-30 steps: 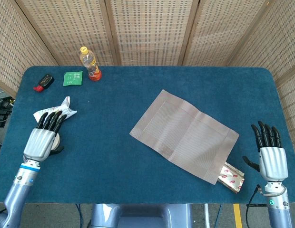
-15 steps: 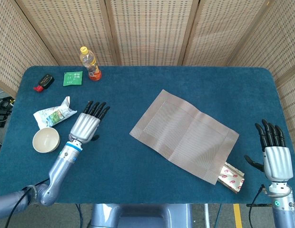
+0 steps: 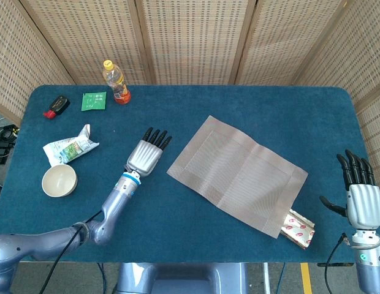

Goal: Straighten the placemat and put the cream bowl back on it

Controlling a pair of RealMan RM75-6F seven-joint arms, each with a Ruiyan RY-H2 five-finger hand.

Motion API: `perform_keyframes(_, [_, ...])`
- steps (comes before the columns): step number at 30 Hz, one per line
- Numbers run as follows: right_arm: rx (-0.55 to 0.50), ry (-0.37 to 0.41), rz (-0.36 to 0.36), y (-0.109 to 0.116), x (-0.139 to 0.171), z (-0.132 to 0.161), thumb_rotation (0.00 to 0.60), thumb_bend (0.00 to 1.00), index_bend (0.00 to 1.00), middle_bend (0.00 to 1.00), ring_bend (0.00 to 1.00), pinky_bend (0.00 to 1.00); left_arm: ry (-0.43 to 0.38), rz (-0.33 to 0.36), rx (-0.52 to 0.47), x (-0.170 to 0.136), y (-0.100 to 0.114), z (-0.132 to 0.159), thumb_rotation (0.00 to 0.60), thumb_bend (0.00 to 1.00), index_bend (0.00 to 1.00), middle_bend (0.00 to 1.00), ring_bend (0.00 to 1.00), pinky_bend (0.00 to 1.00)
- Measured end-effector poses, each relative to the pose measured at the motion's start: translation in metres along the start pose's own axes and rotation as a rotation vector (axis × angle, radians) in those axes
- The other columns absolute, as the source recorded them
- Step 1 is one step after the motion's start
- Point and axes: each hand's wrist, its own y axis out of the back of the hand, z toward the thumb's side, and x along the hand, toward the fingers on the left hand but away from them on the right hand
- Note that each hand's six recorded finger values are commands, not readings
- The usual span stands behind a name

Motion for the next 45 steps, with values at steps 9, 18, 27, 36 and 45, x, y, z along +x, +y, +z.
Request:
perform_keyframes(9, [-0.013,-0.007,-0.012,0.004,-0.002,-0.005,0.6,0.22,0.03,0.0,0.0,0.0,-0.02,-0.059,0.042,0.022,-0.018,0.024,0.6,0.0,0.0,0.0,0.0,0.0])
perform_keyframes(18, [-0.026,-0.008,-0.015,0.005,-0.003,-0.006,0.6,0.22,0.03,0.0,0.0,0.0,-0.053,-0.075,0.06,0.032,-0.024,0.045,0.6,0.0,0.0,0.0,0.0,0.0])
perform_keyframes(27, [-0.041,-0.01,-0.021,0.006,-0.003,-0.006,0.6,0.22,0.03,0.0,0.0,0.0,-0.076,-0.081,0.092,0.034,-0.027,0.056,0.6,0.0,0.0,0.0,0.0,0.0])
perform_keyframes(36, [-0.051,-0.008,-0.033,0.009,-0.003,-0.006,0.6,0.22,0.03,0.0,0.0,0.0,-0.087,-0.064,0.099,0.039,-0.025,0.067,0.6,0.31,0.01,0.0,0.0,0.0])
perform_keyframes(45, [-0.062,-0.005,-0.03,0.008,-0.003,-0.006,0.6,0.22,0.03,0.0,0.0,0.0,-0.129,0.03,0.064,0.038,-0.011,0.081,0.6,0.44,0.08,0.0,0.0,0.0])
